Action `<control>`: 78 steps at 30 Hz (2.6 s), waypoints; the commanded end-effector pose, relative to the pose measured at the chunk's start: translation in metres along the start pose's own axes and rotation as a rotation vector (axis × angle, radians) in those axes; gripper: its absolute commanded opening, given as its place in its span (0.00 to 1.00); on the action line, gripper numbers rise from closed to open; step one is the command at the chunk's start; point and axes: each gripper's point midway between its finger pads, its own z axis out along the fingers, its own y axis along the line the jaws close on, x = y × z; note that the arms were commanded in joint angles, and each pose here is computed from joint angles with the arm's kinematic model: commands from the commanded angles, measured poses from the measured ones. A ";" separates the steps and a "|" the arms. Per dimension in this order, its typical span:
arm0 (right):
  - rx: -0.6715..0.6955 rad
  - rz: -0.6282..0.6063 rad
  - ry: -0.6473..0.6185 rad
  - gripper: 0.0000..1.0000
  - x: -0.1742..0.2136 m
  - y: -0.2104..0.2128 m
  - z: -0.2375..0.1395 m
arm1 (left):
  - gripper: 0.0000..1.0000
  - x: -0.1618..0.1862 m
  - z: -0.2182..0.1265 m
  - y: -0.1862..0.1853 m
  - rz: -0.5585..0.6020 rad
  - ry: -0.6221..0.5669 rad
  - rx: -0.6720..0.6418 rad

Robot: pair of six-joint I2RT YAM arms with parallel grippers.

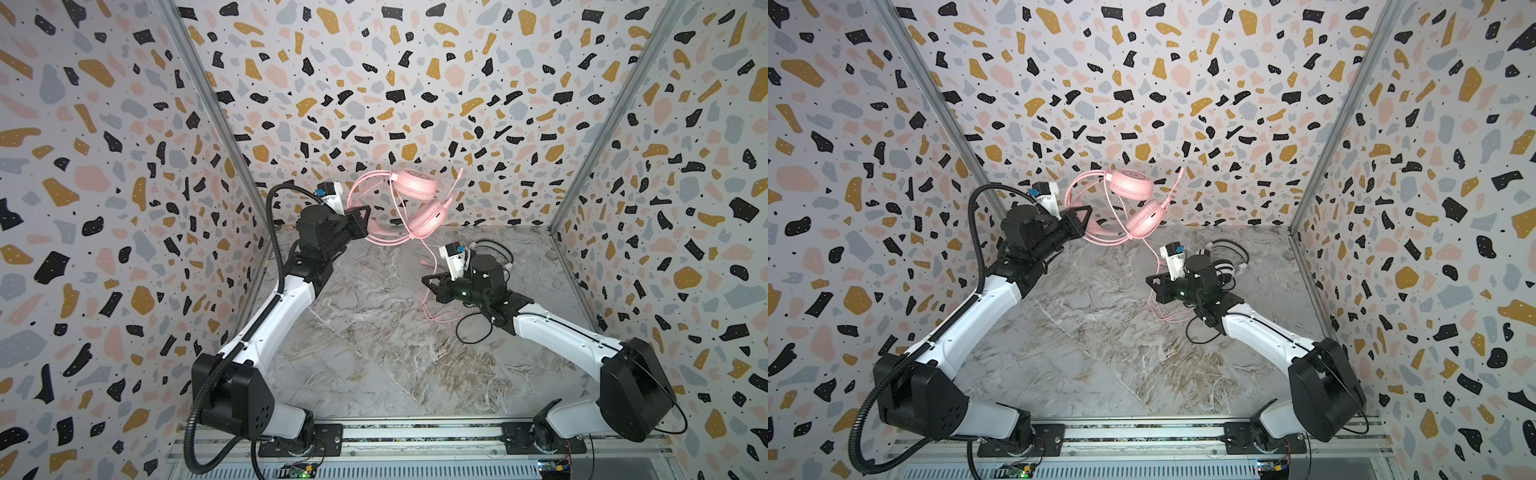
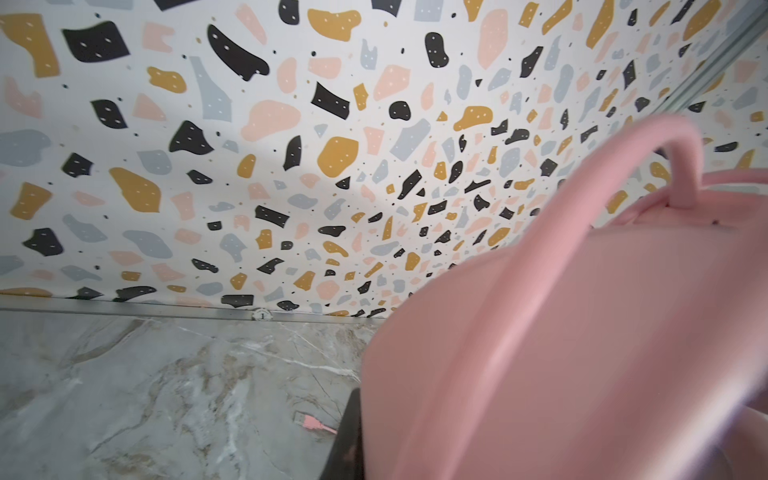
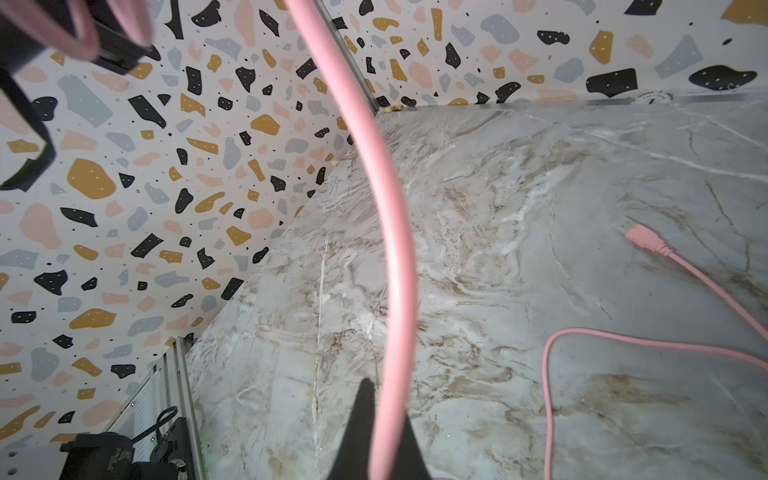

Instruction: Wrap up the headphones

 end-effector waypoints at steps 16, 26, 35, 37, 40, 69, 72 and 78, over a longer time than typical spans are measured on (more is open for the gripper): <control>0.122 -0.391 0.040 0.04 -0.047 0.065 -0.026 | 0.00 -0.001 -0.003 0.048 0.154 0.019 -0.282; 0.259 -0.507 0.062 0.07 -0.072 0.054 -0.033 | 0.00 0.028 -0.044 0.086 0.282 0.100 -0.483; 0.462 -0.676 0.047 0.07 -0.103 0.035 -0.039 | 0.00 0.056 -0.052 0.090 0.347 0.200 -0.472; 0.534 -0.719 0.027 0.07 -0.111 0.029 -0.041 | 0.00 0.056 -0.055 0.091 0.360 0.205 -0.481; 0.610 -0.764 -0.011 0.07 -0.121 0.025 -0.042 | 0.00 0.056 -0.057 0.088 0.367 0.207 -0.468; 0.746 -1.168 -0.413 0.33 -0.216 0.102 -0.045 | 0.00 0.096 -0.052 0.053 0.363 0.297 -0.217; 0.723 -1.144 -0.397 0.32 -0.228 0.094 -0.042 | 0.00 0.100 -0.055 0.048 0.373 0.309 -0.183; 0.621 -0.983 -0.299 0.33 -0.221 0.050 -0.032 | 0.00 0.101 -0.059 0.035 0.356 0.313 -0.119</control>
